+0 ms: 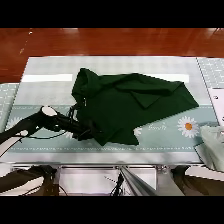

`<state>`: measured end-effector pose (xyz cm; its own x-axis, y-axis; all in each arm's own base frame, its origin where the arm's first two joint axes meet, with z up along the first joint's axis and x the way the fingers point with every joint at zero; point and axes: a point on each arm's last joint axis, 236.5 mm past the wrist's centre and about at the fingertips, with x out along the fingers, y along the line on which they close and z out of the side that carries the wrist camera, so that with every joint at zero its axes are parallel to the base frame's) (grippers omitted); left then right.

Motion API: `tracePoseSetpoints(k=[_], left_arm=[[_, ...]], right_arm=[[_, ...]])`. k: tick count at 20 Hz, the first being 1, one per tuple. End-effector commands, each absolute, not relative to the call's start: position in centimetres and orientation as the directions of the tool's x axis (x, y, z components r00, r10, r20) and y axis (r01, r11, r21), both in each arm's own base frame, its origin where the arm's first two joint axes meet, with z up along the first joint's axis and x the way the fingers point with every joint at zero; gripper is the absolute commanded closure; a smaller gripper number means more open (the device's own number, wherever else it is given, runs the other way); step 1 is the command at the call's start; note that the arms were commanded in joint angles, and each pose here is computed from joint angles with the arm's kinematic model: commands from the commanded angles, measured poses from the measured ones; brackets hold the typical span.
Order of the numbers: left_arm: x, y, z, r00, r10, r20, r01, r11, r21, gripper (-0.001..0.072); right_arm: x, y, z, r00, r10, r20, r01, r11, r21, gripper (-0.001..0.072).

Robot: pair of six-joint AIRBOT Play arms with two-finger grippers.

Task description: Fold the shirts.

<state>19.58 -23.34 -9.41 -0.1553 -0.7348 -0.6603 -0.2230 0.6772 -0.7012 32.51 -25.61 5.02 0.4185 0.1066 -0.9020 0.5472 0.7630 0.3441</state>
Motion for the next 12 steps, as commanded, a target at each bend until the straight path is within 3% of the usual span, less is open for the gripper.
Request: tracePoseSetpoints(k=[1,2,5,9,12], left_arm=[[20.1,-25.4,-10.8,-0.118,-0.753,-0.647,-0.257,0.652,-0.713,0.0005],[20.5,-25.5,-10.9,-0.102,-0.758,-0.644,-0.277,0.643,-0.714,0.0110],[21.1,-25.2,-11.3,-0.077,-0.749,-0.658,-0.281,0.650,-0.706,0.0687],[21.1,-25.3,-11.3,-0.077,-0.749,-0.658,-0.281,0.650,-0.706,0.0681],[20.7,-25.4,-10.9,-0.094,-0.757,-0.646,-0.278,0.643,-0.714,0.0681]], right_arm=[[32.7,-25.9,4.9,0.426,0.094,-0.900,0.551,0.762,0.341,0.0215],[32.7,-26.0,4.9,0.428,0.093,-0.899,0.551,0.762,0.341,0.0215],[32.8,-26.1,4.9,0.431,0.088,-0.898,0.552,0.762,0.339,0.0216],[32.9,-25.5,3.2,0.404,0.151,-0.902,0.560,0.739,0.374,0.0240],[35.0,-22.5,1.3,0.438,0.346,-0.830,0.511,0.663,0.547,0.0229]])
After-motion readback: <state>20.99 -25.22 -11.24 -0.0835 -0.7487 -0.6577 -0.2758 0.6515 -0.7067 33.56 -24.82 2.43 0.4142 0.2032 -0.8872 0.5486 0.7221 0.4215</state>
